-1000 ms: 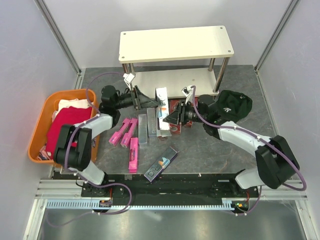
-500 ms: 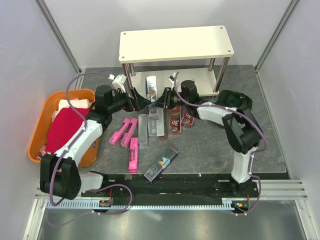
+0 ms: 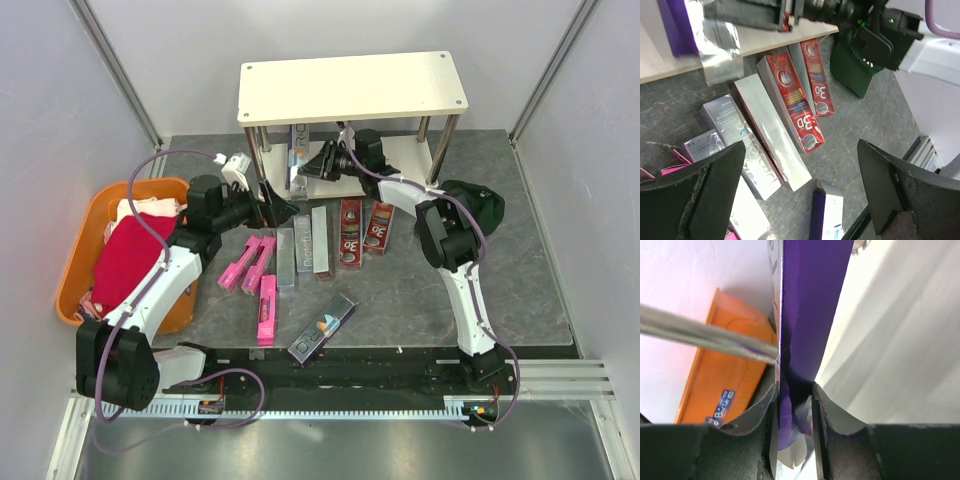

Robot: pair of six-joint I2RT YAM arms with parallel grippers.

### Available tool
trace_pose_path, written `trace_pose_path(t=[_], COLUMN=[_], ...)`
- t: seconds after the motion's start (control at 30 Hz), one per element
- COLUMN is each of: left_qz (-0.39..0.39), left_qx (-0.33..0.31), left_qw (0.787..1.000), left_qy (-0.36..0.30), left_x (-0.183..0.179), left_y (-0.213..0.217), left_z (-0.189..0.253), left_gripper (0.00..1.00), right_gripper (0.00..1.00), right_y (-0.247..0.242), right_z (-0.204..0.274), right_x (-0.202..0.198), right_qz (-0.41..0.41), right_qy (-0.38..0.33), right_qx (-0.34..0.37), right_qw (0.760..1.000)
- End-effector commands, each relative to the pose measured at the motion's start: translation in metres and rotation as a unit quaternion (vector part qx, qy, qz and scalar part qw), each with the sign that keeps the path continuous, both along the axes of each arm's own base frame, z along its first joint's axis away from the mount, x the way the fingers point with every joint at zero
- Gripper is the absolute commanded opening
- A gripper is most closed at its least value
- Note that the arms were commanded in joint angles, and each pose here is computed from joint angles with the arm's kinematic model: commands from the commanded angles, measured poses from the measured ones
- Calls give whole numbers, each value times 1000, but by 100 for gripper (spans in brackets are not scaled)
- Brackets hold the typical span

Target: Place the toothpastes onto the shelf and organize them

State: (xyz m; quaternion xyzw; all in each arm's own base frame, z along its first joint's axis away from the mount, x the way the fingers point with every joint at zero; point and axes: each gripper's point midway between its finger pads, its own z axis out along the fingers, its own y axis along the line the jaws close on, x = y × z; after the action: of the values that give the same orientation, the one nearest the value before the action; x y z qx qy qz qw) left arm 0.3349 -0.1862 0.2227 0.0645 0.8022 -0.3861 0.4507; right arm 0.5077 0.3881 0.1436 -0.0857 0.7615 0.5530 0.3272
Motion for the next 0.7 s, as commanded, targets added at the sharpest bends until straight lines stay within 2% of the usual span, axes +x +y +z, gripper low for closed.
trace_pose_path(t=[0.0, 0.27, 0.47, 0.57, 0.67], left_qz=[-7, -1, 5, 4, 6], left_qx=[13, 16, 25, 25, 27], left_qw=[1000, 1000, 999, 999, 999], left_qy=[-25, -25, -28, -31, -33], left_x=[-2, 0, 2, 1, 1], left_y=[2, 3, 6, 6, 7], left_z=[4, 3, 1, 2, 2], left_gripper=[100, 100, 100, 100, 100], right_gripper=[25, 25, 31, 37, 47], right_y=[18, 29, 34, 37, 40], right_z=[26, 9, -1, -2, -9], right_x=[11, 8, 10, 10, 8], right_qz=[26, 38, 33, 36, 44], right_qy=[-22, -4, 11, 15, 27], right_qx=[27, 14, 3, 7, 9], right_qw=[999, 999, 999, 999, 999])
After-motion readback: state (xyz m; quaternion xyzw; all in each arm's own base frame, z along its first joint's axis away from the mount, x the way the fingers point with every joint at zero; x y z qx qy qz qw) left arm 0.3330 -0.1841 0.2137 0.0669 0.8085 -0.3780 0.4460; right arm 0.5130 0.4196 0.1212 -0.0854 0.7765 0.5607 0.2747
